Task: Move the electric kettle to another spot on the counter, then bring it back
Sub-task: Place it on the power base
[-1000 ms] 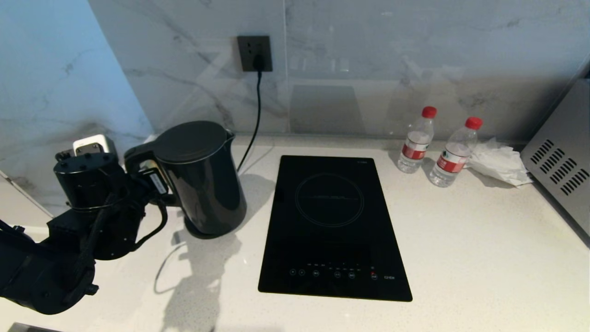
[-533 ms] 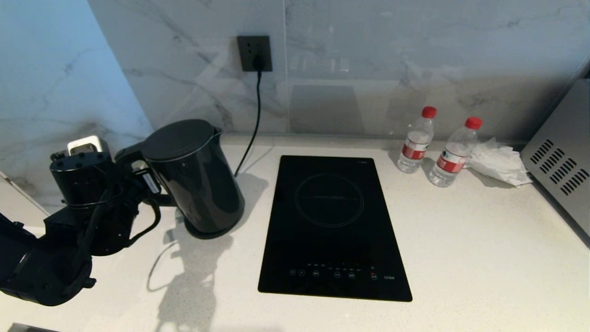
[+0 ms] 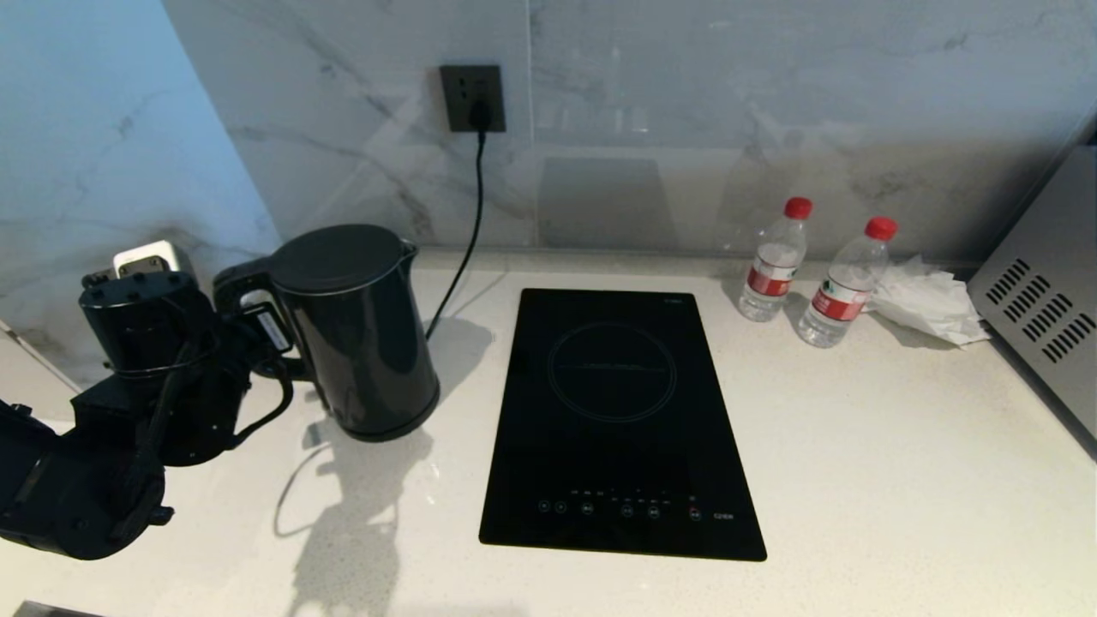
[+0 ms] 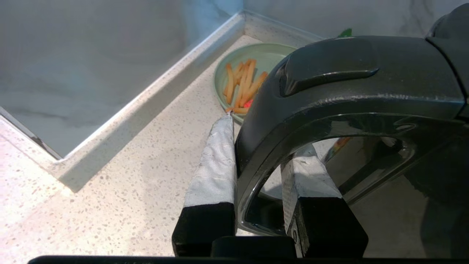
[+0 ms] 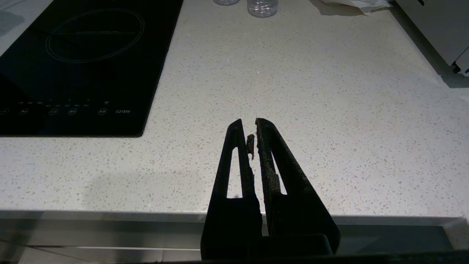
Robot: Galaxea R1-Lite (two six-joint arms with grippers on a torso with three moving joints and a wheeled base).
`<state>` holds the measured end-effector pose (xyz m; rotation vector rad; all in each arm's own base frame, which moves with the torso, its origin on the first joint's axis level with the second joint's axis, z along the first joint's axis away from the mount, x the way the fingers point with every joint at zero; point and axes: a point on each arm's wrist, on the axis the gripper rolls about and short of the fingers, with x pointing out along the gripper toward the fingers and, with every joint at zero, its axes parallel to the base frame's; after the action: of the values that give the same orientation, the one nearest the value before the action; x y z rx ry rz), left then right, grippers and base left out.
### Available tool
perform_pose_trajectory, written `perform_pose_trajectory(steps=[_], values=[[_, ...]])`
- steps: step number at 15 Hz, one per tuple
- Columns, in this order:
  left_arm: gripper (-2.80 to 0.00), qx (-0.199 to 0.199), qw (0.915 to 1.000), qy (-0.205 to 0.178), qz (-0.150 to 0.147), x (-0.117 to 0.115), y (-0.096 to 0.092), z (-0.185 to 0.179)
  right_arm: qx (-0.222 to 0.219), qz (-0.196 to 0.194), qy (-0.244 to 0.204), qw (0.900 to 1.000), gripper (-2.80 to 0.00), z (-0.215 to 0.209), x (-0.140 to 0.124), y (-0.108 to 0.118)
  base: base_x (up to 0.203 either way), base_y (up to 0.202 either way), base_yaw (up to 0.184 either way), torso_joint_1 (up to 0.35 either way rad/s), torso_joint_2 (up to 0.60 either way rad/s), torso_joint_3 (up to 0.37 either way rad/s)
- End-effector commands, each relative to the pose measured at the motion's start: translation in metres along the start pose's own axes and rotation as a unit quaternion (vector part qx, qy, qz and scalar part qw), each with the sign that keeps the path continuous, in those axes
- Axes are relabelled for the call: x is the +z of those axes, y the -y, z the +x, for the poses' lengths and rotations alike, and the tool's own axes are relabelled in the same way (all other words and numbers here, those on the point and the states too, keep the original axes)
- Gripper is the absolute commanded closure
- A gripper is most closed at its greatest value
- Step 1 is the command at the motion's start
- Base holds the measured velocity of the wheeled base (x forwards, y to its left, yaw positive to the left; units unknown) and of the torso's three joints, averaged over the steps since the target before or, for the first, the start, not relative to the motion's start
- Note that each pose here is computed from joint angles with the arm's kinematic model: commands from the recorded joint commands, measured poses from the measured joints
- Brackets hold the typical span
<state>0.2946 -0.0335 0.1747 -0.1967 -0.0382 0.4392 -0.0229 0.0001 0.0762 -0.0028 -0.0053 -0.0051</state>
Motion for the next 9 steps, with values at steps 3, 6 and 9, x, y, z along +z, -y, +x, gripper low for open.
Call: perform_pose_trajectory(steps=[3,6,9], values=[[0.0,0.0,1.0,0.002,-0.003,0.0,-0.001,-0.003,0.0,0.0,0.0,1.0,0.0,0.0,0.0,0.0,0.0,0.0,0.0,0.0,0.0,0.0],[0.0,-0.009,0.9998,-0.014,0.007,-0.006,-0.009,-0.016,0.0,0.0,0.0,1.0,0.0,0.0,0.0,0.0,0.0,0.0,0.0,0.0,0.0,0.0],[0.0,-0.024,0.9992,-0.028,0.014,-0.009,-0.017,-0.031,0.0,0.0,0.0,1.0,0.0,0.0,0.0,0.0,0.0,0.0,0.0,0.0,0.0,0.0]])
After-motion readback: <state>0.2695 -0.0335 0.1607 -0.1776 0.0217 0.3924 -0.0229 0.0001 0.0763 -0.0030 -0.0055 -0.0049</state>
